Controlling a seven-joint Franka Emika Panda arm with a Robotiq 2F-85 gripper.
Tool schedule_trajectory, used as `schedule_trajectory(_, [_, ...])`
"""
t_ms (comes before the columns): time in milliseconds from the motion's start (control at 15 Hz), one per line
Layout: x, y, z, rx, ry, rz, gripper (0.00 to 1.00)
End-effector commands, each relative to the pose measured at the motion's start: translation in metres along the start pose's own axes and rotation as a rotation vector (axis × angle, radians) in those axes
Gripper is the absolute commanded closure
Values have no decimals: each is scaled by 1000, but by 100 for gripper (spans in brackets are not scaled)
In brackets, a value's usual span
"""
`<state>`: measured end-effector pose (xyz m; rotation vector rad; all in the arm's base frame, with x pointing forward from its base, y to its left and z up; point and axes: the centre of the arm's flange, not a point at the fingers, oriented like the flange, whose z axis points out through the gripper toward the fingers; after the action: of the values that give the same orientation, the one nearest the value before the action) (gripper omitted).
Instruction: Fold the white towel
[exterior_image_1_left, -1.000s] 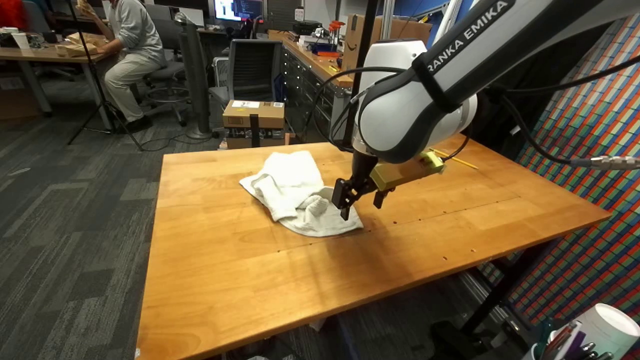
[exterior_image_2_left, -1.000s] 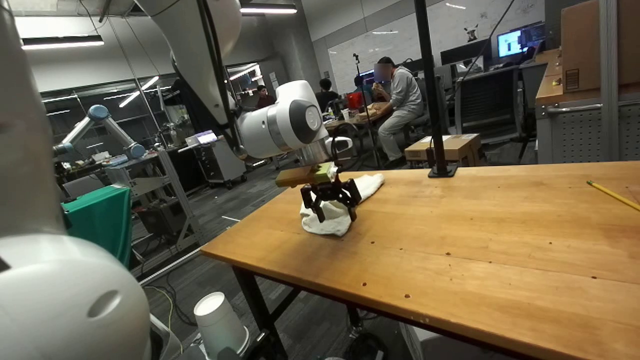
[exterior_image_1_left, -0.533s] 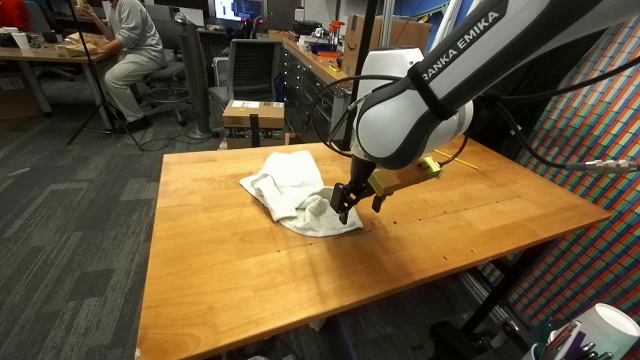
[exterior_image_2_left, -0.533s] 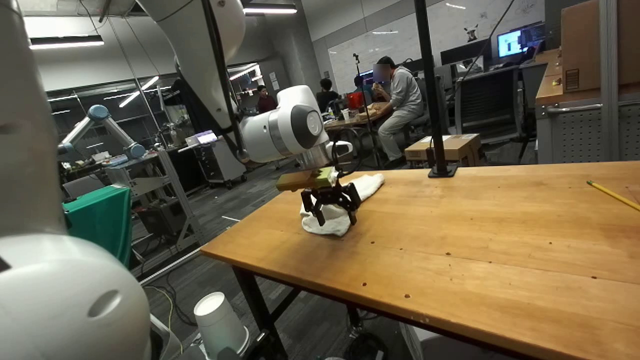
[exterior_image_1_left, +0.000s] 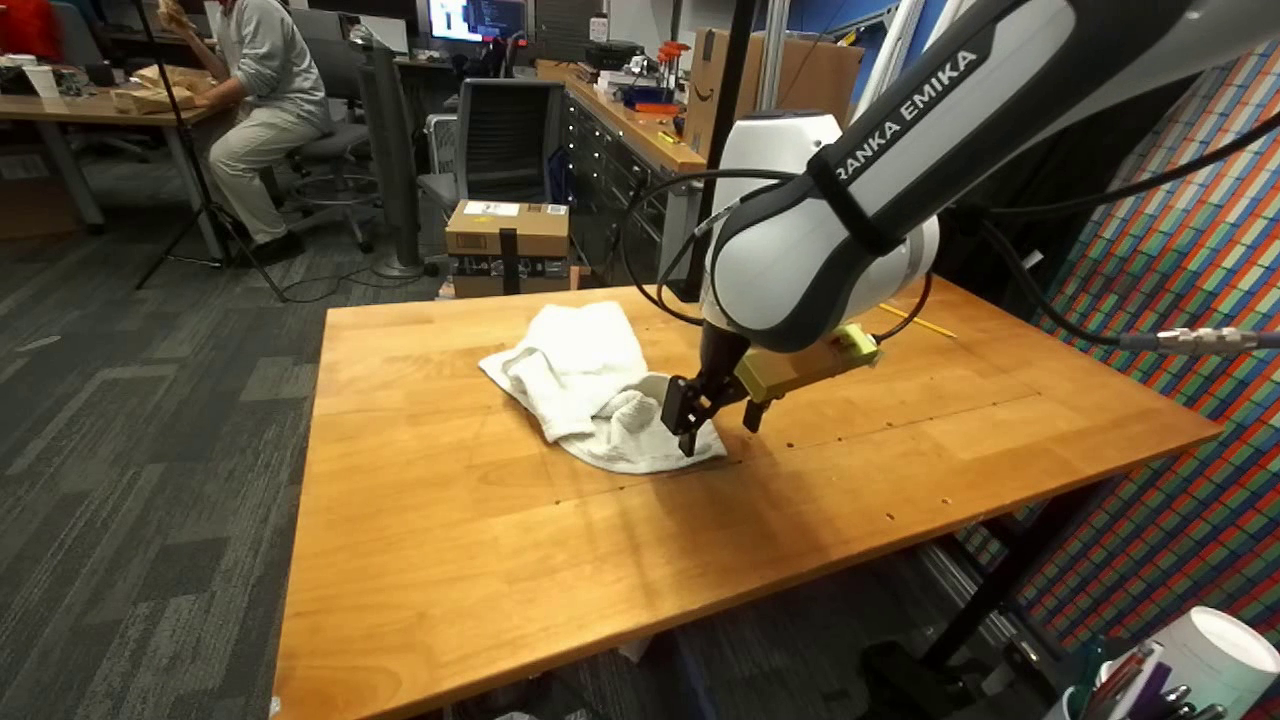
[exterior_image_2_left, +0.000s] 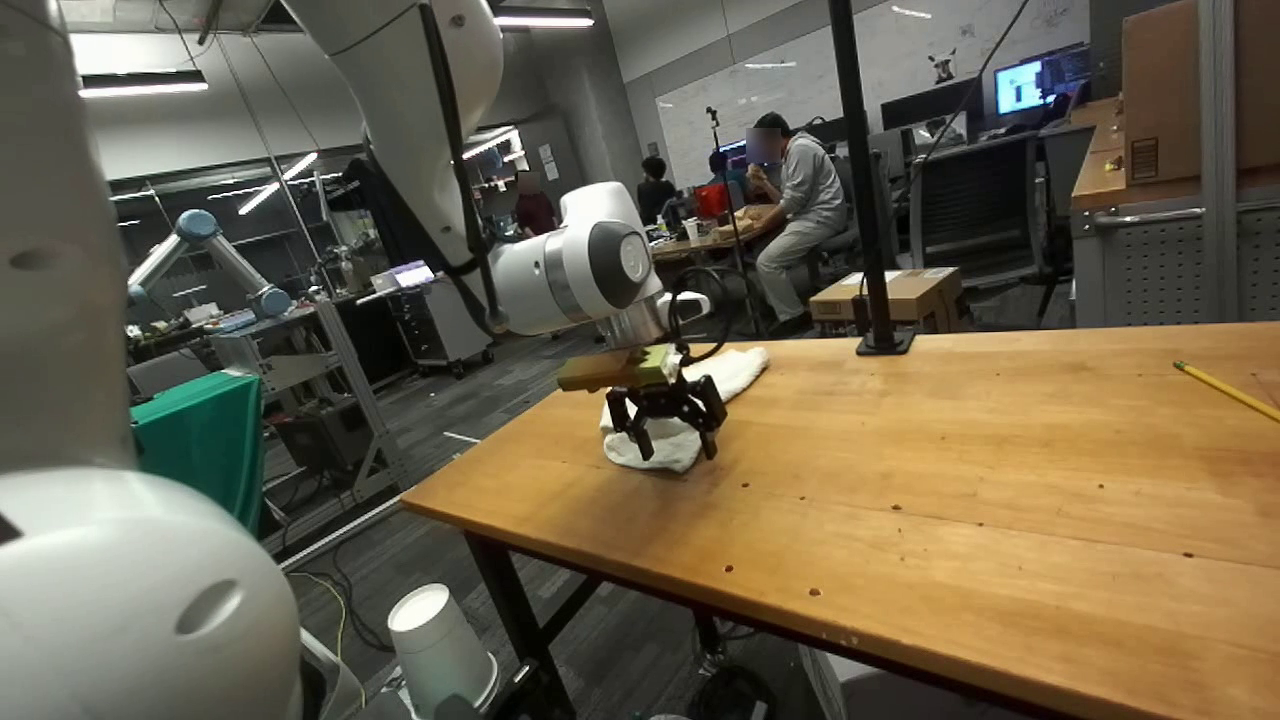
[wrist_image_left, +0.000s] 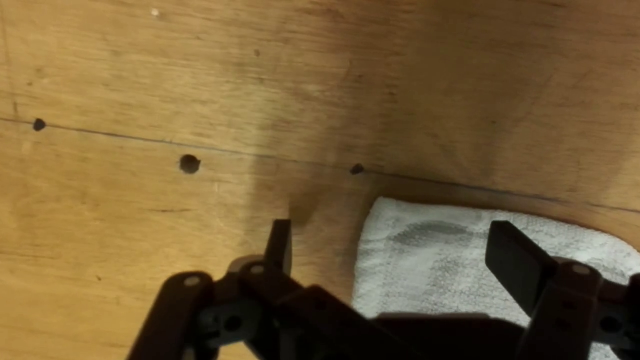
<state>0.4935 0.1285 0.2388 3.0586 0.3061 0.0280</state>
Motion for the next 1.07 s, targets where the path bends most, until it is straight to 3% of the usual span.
schedule_trajectory(0, [6, 0, -1, -7, 24, -3, 26])
schedule_trajectory(600, [7, 2, 0, -10, 24, -2, 94])
schedule_trajectory(800, [7, 4, -5, -15, 32, 0, 100])
schedule_trajectory(1000, [11, 10, -20, -33, 60, -1, 97])
